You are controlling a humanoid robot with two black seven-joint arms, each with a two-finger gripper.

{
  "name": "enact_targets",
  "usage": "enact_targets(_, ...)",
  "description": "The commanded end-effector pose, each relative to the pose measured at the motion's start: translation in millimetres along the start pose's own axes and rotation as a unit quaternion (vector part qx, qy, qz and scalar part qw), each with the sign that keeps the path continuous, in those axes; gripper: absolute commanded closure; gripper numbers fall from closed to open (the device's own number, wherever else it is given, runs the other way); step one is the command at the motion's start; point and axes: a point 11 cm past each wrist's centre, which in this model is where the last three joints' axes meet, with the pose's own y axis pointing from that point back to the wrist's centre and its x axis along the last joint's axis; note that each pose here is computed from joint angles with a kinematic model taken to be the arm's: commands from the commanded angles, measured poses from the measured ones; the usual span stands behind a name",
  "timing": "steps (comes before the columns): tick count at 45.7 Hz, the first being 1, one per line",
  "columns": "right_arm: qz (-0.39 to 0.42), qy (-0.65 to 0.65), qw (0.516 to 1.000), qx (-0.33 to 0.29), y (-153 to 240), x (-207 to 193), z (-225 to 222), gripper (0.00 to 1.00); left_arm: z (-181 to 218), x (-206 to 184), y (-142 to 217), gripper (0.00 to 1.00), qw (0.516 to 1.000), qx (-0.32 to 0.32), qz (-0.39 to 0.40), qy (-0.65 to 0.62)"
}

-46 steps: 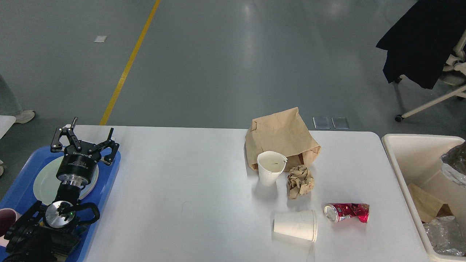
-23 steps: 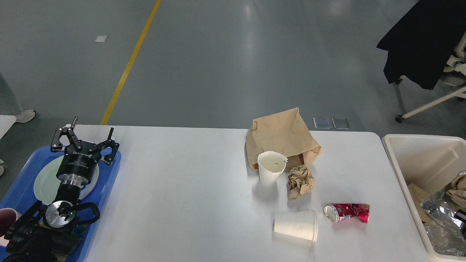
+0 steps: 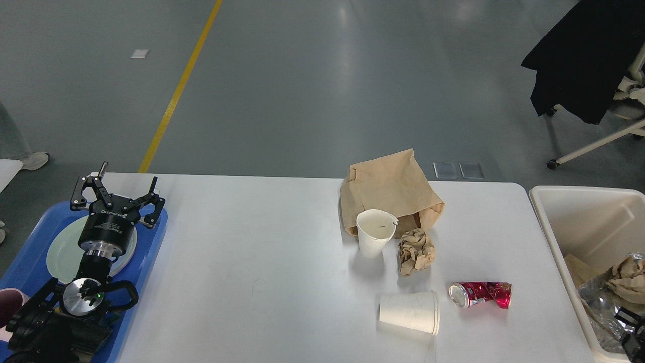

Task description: Tidy desktop

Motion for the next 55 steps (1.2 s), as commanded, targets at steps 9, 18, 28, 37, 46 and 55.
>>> enact_targets(9, 0.000, 0.000, 1.000, -0.005, -0.6, 0.6, 5.1, 1.00, 0.0, -0.3, -0.3, 0.04, 1.000, 0.000, 0.000, 0.000)
enact_targets(18, 0.050, -0.009, 0.999, -0.006, -0.2, 11.0, 6.8, 0.11, 0.0, 0.1, 0.0, 0.04, 1.000, 0.000, 0.000, 0.000)
enact_targets(28, 0.066, -0.006, 0.998, -0.010, -0.5, 10.2, 12.2, 0.00, 0.0, -0.3, -0.3, 0.04, 1.000, 0.000, 0.000, 0.000)
enact_targets(37, 0.070, -0.007, 0.997, -0.011, -0.5, 13.4, 13.4, 0.00, 0.0, -0.3, -0.3, 0.04, 1.000, 0.000, 0.000, 0.000)
enact_targets(46, 0.071, -0.009, 0.997, -0.010, -0.2, 16.1, 12.0, 0.00, 0.0, -0.3, -0.3, 0.04, 1.000, 0.000, 0.000, 0.000)
enact_targets(55, 0.077, -0.017, 0.997, -0.003, 1.3, 24.7, 4.4, 0.00, 0.0, -0.3, -0.3, 0.03, 1.000, 0.000, 0.000, 0.000)
